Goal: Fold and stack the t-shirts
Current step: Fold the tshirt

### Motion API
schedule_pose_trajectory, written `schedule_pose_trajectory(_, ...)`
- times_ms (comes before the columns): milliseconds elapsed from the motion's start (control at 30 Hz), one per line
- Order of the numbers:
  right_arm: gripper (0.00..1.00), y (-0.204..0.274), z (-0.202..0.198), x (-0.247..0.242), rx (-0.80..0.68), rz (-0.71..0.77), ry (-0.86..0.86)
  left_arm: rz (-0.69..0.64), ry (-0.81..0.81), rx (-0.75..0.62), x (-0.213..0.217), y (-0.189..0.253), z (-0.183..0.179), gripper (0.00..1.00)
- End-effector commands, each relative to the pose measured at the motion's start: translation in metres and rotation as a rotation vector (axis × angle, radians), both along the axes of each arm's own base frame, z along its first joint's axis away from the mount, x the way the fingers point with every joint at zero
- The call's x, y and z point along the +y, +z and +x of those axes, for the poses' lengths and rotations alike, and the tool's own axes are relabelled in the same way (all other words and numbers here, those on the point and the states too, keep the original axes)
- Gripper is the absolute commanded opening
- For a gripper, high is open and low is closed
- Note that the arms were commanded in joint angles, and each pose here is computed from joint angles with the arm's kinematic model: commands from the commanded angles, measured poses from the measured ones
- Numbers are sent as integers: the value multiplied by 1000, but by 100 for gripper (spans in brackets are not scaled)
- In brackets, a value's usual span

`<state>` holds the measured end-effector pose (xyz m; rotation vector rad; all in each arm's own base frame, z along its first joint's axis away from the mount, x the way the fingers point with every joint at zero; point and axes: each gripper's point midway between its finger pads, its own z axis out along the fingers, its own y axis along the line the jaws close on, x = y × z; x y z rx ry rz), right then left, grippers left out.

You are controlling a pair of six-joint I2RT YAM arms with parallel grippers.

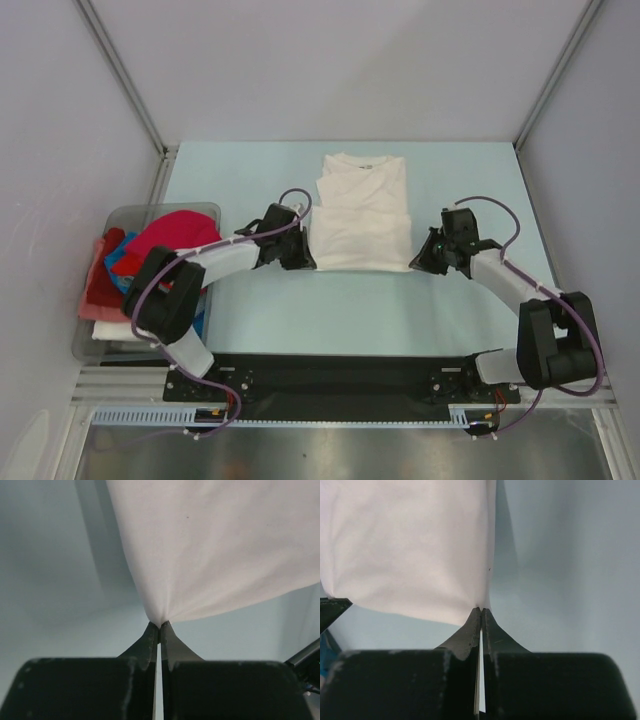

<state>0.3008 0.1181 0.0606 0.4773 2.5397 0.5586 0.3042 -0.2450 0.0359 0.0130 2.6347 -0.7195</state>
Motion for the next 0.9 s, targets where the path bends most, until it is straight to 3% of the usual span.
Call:
schedule_pose_trajectory(0,0,22,-10,-3,-12,-4,17,16,-33,-26,14,16,-23,0)
schedule_pose_trajectory(233,0,35,-43,-4,18,30,17,-28,-56,-51,23,42,-60,0)
schedule_pose_trajectory(633,0,94,-89,0,-103,97,28,-138,-103,-91,30,93,-125,0)
schedule_pose_trajectory(867,0,125,-79,-3,-181,82,28,-187,-118,-128,26,126,-126,0)
